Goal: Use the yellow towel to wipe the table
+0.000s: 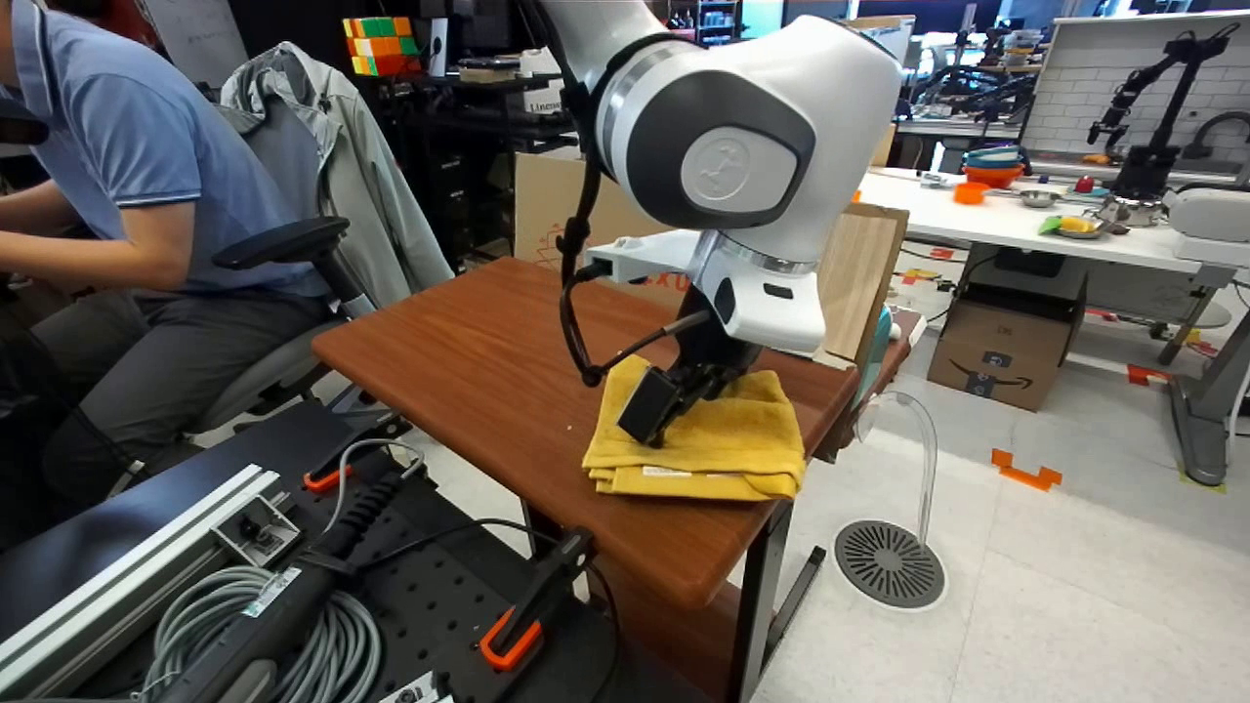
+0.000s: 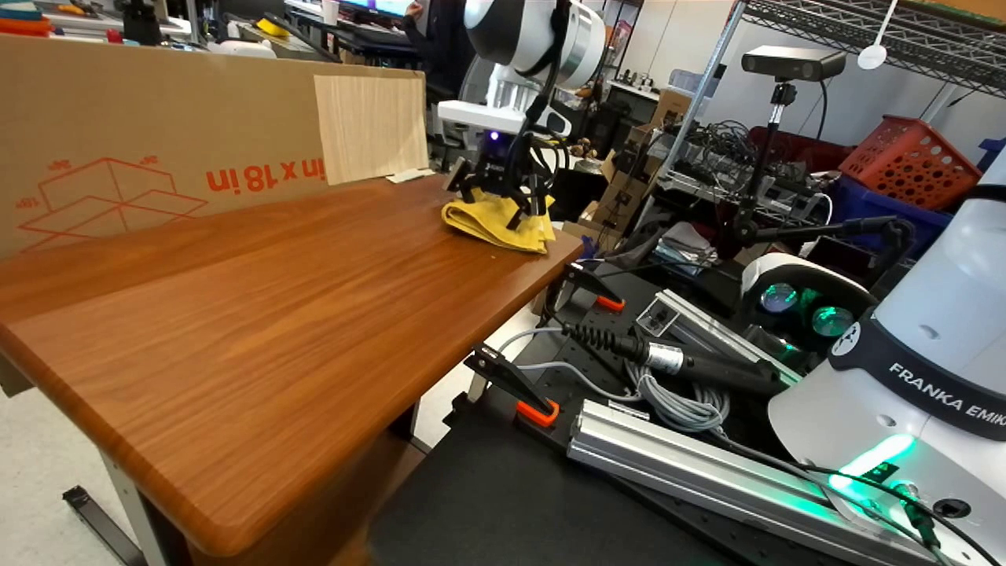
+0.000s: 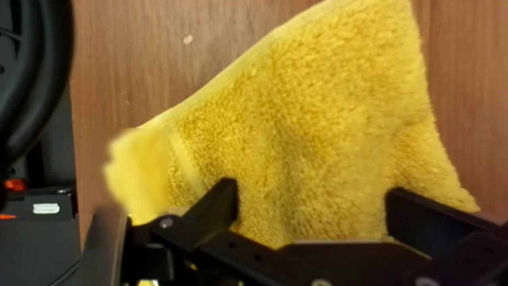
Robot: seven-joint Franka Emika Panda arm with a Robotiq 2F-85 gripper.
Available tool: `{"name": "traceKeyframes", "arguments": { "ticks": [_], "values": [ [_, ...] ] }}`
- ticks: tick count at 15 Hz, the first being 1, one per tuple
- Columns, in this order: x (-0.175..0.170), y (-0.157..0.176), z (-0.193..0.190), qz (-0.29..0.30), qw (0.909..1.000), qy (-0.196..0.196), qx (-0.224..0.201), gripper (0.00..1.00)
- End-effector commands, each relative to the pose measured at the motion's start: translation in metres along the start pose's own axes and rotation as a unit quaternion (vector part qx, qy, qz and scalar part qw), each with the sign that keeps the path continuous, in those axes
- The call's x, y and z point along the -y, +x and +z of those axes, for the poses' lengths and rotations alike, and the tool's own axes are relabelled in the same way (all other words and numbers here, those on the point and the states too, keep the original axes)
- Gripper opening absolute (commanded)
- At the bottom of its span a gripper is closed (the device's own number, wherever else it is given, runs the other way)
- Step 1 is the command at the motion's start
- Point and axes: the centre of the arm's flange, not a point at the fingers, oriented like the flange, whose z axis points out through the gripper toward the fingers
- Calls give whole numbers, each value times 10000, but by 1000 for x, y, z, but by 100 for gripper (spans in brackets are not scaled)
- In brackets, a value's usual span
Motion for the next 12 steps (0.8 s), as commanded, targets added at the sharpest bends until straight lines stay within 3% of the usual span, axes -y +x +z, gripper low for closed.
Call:
{"name": "traceKeyframes", "arguments": {
  "ticks": [1, 7, 12],
  "values": [
    [-25, 14, 19, -38, 9999, -104, -31, 100],
    [-51, -26, 32, -725, 9964, -413, -143, 100],
    [-81, -113, 55, -1935, 9770, -774, -442, 100]
  ]
}}
